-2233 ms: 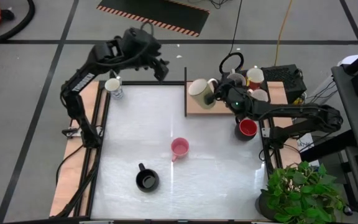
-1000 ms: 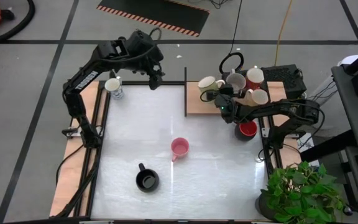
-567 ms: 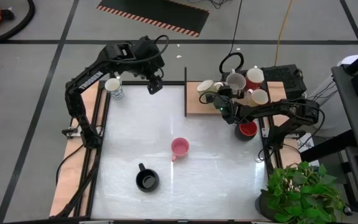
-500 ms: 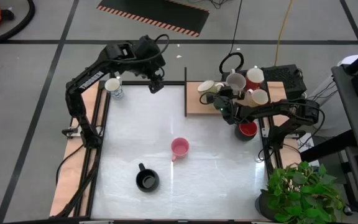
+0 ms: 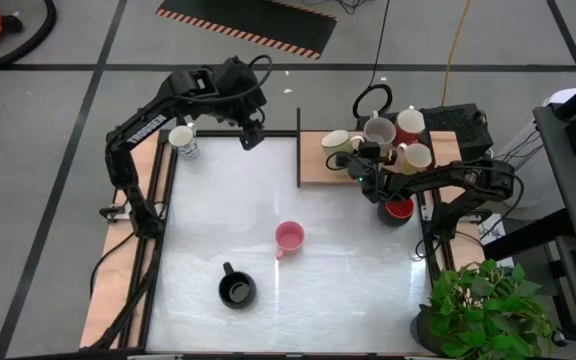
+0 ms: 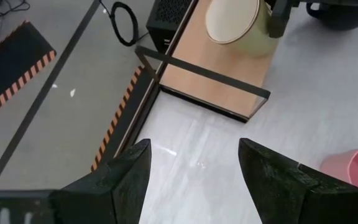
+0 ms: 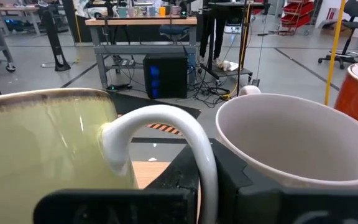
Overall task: Place coffee mugs
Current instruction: Put the green mug on the shelf
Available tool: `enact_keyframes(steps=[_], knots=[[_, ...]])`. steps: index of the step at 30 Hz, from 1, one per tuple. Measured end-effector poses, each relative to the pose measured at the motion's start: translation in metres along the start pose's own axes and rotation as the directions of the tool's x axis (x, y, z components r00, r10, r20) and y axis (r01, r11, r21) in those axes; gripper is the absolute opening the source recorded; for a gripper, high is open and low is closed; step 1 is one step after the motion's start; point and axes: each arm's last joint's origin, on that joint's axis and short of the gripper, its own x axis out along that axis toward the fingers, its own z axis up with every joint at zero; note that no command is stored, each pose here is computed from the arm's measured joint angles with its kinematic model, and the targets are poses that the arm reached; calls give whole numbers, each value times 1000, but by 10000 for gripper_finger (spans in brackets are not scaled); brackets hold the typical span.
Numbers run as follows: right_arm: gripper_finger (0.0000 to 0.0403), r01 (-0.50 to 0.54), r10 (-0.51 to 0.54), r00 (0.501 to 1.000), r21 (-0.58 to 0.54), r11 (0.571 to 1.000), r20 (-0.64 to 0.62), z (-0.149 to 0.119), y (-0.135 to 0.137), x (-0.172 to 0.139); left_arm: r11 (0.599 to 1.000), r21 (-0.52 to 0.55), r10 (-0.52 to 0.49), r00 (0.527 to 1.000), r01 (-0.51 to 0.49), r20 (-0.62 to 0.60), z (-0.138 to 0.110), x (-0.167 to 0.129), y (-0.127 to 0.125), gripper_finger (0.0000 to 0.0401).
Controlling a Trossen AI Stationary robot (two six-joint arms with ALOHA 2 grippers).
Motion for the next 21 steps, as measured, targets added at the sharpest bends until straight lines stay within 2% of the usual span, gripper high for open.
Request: enact_keyframes(steps=[4,11,17,21], knots=[[16,0,0,1000,-5,1000,-1,0,0,0,1000,-4,5,1000,-5,-1,0,0,2,245],[72,-12,12,1000,-61,998,-3,1,0,-3,1000,-11,10,1000,-10,-7,-1,0,5,245],[118,-133,132,991,-41,990,-31,10,2,-11,1000,-25,9,1000,-10,-26,-3,0,6,245],[128,-237,232,969,-50,970,-84,11,2,-13,999,-38,8,999,-9,-33,-4,0,6,245]])
